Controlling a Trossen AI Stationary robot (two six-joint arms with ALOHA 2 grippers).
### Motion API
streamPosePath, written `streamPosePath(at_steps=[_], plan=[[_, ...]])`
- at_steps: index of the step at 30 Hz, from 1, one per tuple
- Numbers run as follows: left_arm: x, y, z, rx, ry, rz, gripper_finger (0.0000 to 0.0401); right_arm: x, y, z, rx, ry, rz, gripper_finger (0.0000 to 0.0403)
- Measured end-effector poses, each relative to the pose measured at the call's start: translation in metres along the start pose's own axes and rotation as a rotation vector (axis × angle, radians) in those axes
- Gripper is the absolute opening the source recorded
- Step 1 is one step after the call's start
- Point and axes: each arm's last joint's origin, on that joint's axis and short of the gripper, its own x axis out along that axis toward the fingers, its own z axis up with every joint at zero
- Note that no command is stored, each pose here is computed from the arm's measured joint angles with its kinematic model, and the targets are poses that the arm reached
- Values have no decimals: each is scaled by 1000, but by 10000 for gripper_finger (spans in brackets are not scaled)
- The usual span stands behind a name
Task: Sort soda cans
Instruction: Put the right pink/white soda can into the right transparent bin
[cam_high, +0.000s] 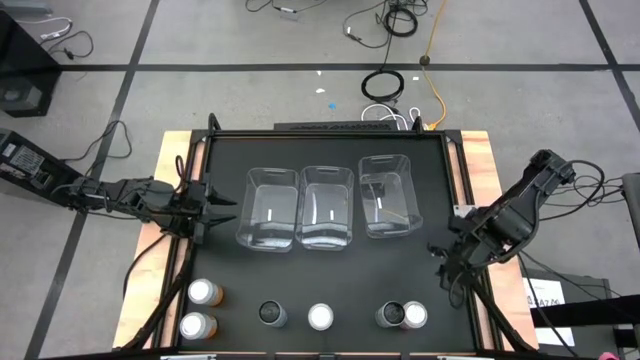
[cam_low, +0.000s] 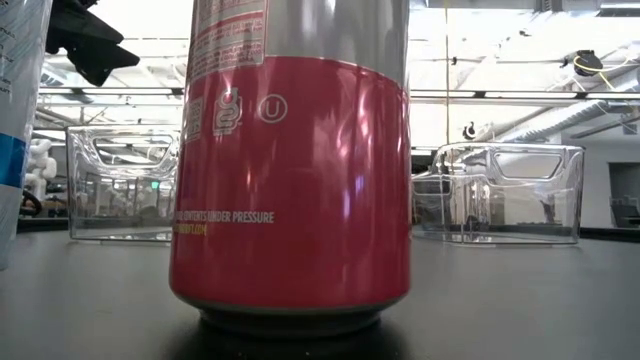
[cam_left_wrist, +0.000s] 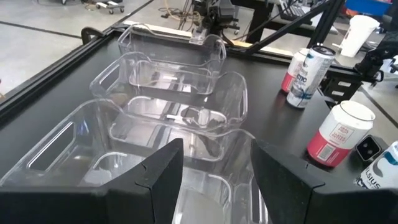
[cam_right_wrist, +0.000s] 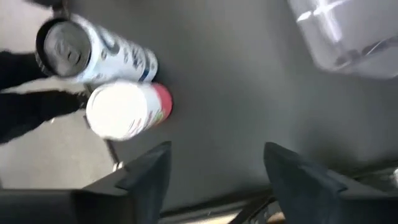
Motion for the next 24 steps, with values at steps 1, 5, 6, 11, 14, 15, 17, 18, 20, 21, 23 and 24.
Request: streamPosePath(at_steps=[1, 5, 6, 11, 14, 15, 17, 18, 20, 21, 23, 24], plan=[[0, 0, 0, 0, 0, 0, 198, 0, 0, 0, 0, -12, -6, 262], [0, 0, 0, -1, -2, 0, 198, 0, 0, 1, 5, -30, -6, 286], [0, 0, 0, -1, -2, 0, 198, 0, 1, 1, 6, -32, 0, 287], [0, 0, 0, -1, -2, 0, 198, 1, 8, 3, 9, -23, 64, 280], [0, 0, 0, -1, -2, -1, 198, 8, 15, 4, 4, 38, 81, 274], [0, 0, 0, -1, -2, 0, 198, 11, 17, 4, 0, 65, 79, 273], [0, 0, 0, -1, -2, -1, 198, 17, 20, 4, -22, 125, 67, 273], [0, 0, 0, -1, -2, -1, 198, 21, 22, 4, -34, 156, 54, 273], [0, 0, 0, -1, -2, 0, 198, 29, 26, 4, -54, 204, 31, 272], [0, 0, 0, -1, -2, -1, 198, 33, 28, 4, -64, 224, 28, 272], [0, 0, 0, -1, -2, 0, 198, 38, 32, 5, -81, 258, 27, 272], [0, 0, 0, 0, -2, 0, 198, 41, 34, 5, -87, 272, 26, 272]])
